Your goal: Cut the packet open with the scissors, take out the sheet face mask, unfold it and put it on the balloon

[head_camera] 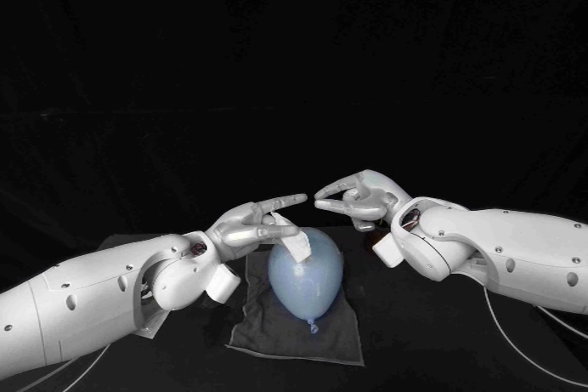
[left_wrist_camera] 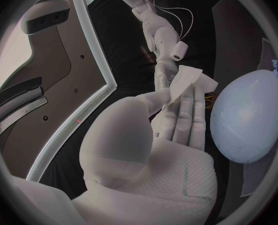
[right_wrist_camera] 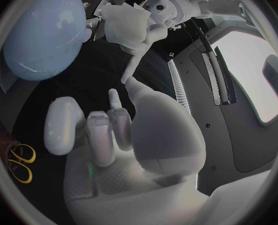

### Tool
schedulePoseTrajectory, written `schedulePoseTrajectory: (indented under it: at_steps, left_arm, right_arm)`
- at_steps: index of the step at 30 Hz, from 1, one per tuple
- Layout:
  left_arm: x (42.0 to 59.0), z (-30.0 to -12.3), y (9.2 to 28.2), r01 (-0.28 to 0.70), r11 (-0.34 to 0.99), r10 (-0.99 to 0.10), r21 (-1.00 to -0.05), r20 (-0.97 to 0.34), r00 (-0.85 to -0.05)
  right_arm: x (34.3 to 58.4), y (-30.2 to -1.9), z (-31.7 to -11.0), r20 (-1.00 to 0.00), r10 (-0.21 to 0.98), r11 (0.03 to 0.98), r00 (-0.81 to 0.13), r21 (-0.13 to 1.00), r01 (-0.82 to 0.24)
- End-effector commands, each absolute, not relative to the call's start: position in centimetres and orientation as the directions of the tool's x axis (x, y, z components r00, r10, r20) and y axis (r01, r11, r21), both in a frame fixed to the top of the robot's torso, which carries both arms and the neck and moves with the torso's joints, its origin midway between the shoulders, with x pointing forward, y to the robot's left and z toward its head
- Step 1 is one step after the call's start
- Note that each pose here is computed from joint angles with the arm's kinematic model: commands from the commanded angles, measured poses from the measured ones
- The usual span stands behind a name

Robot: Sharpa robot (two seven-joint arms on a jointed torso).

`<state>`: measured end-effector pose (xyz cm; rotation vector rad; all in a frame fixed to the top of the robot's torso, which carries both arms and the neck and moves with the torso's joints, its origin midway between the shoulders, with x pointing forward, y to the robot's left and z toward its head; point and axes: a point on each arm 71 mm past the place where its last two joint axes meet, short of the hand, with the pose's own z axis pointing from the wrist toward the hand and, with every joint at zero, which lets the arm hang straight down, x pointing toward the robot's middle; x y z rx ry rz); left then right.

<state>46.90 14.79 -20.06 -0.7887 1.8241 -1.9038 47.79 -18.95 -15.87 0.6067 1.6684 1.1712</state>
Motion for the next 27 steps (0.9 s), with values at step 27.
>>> schedulePoseTrajectory:
  at_steps: [27]
  left_arm:
    - [46.3,-19.6,14.7,-0.106,-0.095,-0.62,-0.99,0.142,-0.771]
  right_arm:
    - [45.6,-22.3,-17.3,-0.237,0.891,0.278,-0.386,0.959,0.053]
